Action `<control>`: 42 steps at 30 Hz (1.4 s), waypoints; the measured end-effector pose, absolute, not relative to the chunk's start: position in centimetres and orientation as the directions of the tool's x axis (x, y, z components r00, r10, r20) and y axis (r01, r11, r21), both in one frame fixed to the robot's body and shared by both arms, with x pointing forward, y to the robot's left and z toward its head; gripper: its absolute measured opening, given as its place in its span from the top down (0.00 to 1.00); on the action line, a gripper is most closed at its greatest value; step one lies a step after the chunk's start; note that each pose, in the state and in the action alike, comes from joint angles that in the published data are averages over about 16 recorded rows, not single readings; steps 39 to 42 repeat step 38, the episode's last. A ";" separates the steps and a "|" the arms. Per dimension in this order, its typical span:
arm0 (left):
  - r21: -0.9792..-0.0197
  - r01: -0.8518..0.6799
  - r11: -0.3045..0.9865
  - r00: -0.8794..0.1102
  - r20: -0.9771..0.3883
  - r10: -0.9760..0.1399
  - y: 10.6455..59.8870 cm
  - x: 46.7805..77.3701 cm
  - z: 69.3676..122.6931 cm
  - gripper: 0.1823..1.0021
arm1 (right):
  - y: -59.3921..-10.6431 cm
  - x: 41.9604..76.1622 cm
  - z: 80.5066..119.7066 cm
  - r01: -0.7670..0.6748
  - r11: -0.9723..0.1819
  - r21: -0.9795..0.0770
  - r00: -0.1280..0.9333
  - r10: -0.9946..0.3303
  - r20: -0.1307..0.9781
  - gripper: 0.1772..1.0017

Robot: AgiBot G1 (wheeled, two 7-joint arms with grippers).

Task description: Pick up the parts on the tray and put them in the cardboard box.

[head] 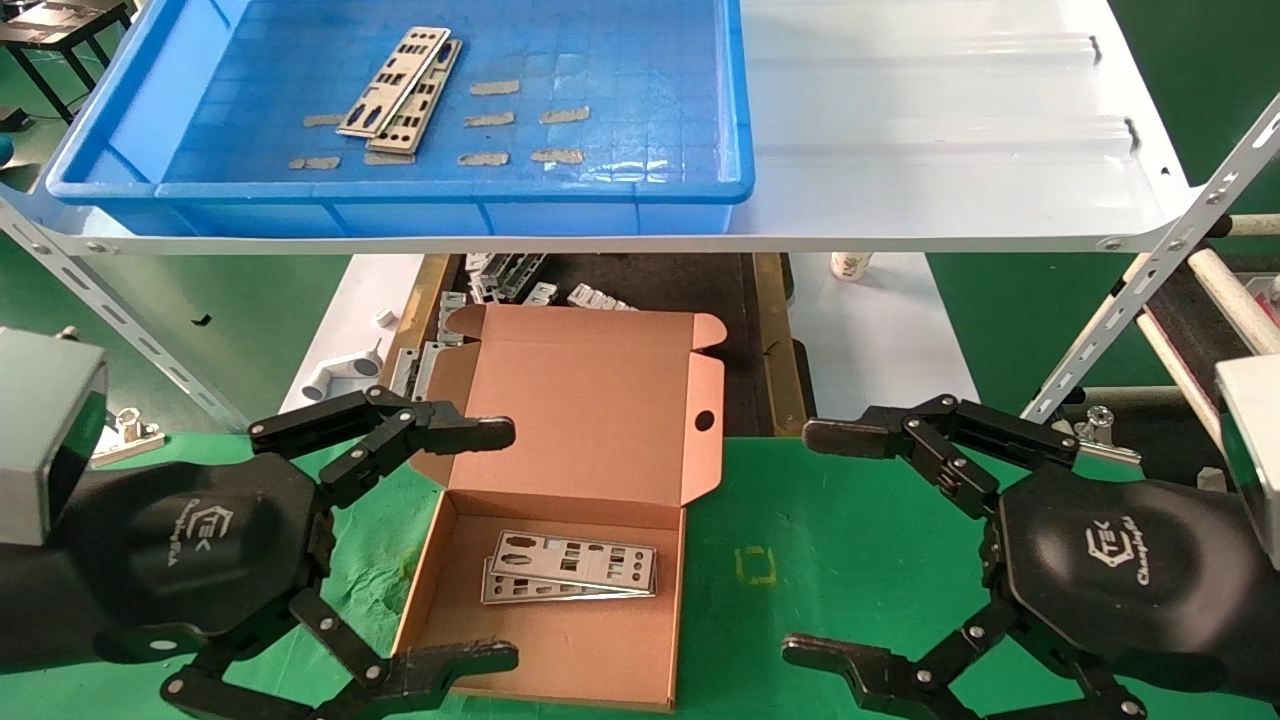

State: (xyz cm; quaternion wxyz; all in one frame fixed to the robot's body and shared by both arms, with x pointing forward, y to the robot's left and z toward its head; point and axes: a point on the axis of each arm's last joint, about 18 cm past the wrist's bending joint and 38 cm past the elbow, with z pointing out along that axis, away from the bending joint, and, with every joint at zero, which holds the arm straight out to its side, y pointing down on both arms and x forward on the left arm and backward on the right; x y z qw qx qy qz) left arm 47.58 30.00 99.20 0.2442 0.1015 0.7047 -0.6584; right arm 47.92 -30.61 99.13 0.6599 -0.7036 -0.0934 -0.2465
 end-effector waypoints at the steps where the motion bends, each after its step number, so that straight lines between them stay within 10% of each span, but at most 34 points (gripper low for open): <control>1: -0.878 0.465 0.112 -0.860 -0.478 -0.178 30.0 47.6 99.2 0.00 | -30.6 47.9 99.1 0.457 -0.112 -0.883 0.861 -0.194 0.470 0.00; 42: -0.878 0.465 0.112 -0.860 -0.478 -0.178 30.0 47.6 99.2 0.00 | -30.6 47.9 99.1 0.457 -0.112 -0.883 0.861 -0.194 0.470 0.00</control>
